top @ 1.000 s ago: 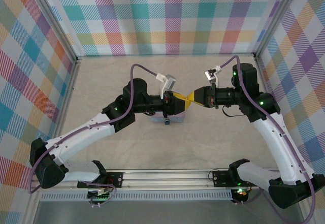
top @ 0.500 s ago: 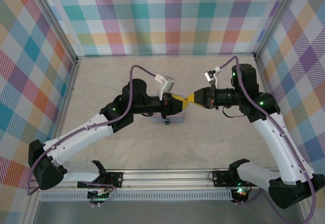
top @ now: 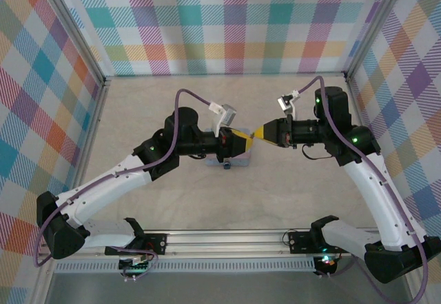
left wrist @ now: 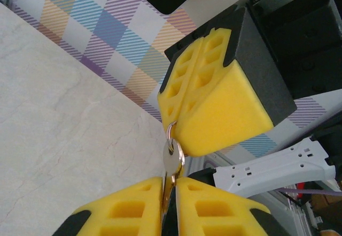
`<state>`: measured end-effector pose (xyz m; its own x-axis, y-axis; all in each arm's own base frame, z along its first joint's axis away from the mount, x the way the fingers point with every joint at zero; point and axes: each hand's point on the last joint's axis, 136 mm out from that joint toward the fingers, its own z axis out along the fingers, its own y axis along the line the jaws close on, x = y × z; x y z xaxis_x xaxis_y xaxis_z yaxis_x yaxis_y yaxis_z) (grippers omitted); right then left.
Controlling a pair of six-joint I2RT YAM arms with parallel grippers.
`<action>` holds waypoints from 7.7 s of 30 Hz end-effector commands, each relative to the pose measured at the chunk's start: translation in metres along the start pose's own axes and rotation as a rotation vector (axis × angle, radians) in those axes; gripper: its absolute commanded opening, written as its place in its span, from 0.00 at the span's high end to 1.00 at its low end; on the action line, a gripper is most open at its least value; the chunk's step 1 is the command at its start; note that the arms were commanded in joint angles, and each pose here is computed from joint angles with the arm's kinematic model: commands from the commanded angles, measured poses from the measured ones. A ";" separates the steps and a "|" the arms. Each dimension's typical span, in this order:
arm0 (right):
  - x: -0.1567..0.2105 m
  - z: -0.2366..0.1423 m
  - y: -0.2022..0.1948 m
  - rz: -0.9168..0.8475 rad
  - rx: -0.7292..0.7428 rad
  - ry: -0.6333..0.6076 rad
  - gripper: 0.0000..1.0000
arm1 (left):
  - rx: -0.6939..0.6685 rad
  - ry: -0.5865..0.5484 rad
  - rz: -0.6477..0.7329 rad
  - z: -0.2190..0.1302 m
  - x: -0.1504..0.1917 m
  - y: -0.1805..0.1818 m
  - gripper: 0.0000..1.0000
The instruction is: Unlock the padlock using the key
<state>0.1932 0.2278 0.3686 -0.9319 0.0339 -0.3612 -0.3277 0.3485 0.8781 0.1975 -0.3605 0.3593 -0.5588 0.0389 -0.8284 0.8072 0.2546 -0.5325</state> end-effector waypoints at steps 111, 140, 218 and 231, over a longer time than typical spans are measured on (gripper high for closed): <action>0.013 -0.012 0.033 -0.260 -0.199 -0.088 1.00 | 0.158 0.036 -0.011 -0.017 -0.008 -0.039 0.57; 0.014 -0.017 0.041 -0.259 -0.224 -0.099 1.00 | 0.129 0.041 -0.025 -0.011 -0.001 -0.028 0.83; 0.182 0.217 -0.252 0.020 0.937 0.558 0.63 | -1.019 -0.097 -0.771 -0.212 0.232 0.151 0.27; 0.191 0.214 -0.271 0.001 0.982 0.574 1.00 | -1.009 -0.118 -0.779 -0.213 0.233 0.152 0.27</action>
<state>0.1471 0.3532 0.0171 -0.9528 -0.3033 0.0153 -0.2925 0.9301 0.2221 0.1483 -0.1122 0.1272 -0.7681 -0.5052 -0.3933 -0.2303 0.7912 -0.5666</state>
